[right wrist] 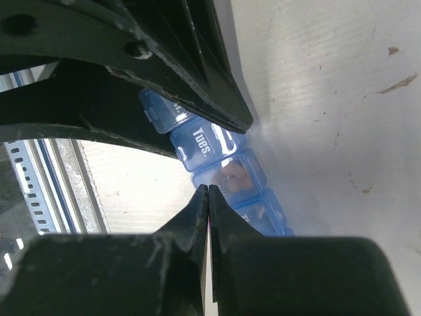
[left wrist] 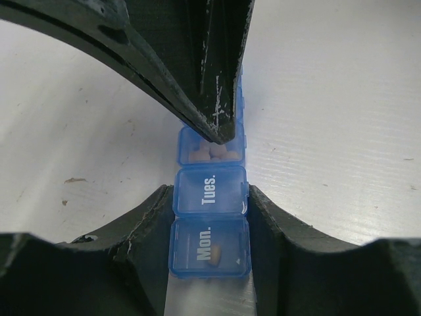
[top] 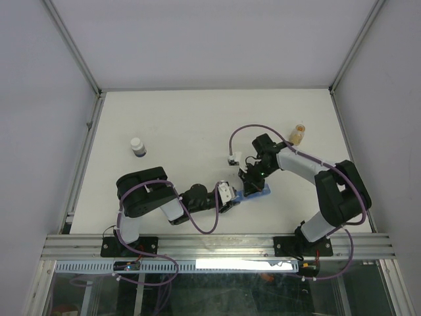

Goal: Sort the pills into containers

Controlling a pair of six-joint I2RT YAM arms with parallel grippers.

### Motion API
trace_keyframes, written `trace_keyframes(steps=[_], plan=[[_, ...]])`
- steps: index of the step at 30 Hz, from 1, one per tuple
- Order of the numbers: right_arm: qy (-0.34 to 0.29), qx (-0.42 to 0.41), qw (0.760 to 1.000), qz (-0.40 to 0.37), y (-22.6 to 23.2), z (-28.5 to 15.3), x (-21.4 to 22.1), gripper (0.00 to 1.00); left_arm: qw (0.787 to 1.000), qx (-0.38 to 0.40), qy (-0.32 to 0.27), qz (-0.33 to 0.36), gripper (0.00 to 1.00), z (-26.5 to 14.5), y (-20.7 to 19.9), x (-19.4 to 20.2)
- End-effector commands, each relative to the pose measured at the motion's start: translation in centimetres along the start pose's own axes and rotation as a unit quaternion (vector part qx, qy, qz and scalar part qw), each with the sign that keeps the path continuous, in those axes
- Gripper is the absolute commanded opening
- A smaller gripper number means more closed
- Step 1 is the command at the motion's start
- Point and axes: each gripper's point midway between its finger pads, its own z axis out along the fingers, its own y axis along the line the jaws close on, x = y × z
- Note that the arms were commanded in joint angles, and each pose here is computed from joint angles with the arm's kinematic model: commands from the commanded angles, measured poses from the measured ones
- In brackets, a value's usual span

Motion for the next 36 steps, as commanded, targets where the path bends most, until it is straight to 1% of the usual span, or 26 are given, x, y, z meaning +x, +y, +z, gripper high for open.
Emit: trace_keyframes(steps=[1,4,8,10,14,15,17,20,22,24,26,28,31,36], plan=[[-0.039,0.029,0.997,-0.056,0.4,-1.9,-2.3,0.0,1.0,0.016,-0.013,-0.007,0.41,0.7,-0.7,-0.8],[-0.046,0.032,0.996,-0.063,0.6,-2.1,-2.4,0.0,1.0,0.018,-0.013,-0.007,0.4,0.8,-0.8,-0.7],[-0.03,0.033,0.997,-0.057,0.2,-1.5,-1.7,0.0,1.0,0.02,-0.011,-0.007,0.4,0.9,-0.8,-0.7],[0.001,0.049,0.998,-0.046,-0.7,-0.6,-0.3,0.0,1.0,0.021,-0.01,-0.007,0.39,0.9,-0.9,-0.6],[0.104,0.088,0.991,0.004,-3.4,1.0,3.4,0.0,1.0,0.022,-0.008,-0.008,0.37,1.0,-0.9,-0.6],[0.112,0.097,0.989,0.009,-3.9,0.9,3.5,0.0,1.0,0.022,-0.006,-0.008,0.37,1.0,-0.9,-0.5],[0.097,0.104,0.99,0.003,-3.9,0.7,2.9,0.0,1.0,0.022,-0.005,-0.007,0.37,0.9,-0.9,-0.4],[0.039,0.062,0.997,-0.003,-2.2,-0.1,0.8,0.0,1.0,0.023,-0.006,-0.007,0.37,1.0,-0.9,-0.5],[-0.006,0.021,1.0,-0.014,-0.6,-1.0,-0.8,0.0,1.0,0.023,-0.01,-0.008,0.45,1.0,-0.9,-0.8],[-0.043,0.003,0.999,-0.03,0.4,-2.1,-2.0,0.06,0.999,0.026,-0.017,-0.011,0.57,1.0,-1.0,-1.4],[-0.07,0.007,0.996,-0.048,0.8,-3.2,-2.7,0.17,0.999,0.029,-0.027,-0.016,0.69,1.1,-1.0,-2.3],[-0.093,0.017,0.994,-0.064,0.9,-4.1,-3.2,0.27,0.999,0.032,-0.034,-0.02,0.78,1.0,-1.1,-3.2],[-0.108,0.034,0.99,-0.08,0.6,-4.7,-3.2,0.36,0.998,0.032,-0.046,-0.028,0.84,0.8,-1.0,-4.9],[-0.117,0.053,0.982,-0.141,0.6,-4.7,-2.7,0.56,0.997,0.022,-0.061,-0.045,0.87,-0.3,-0.6,-7.3]])
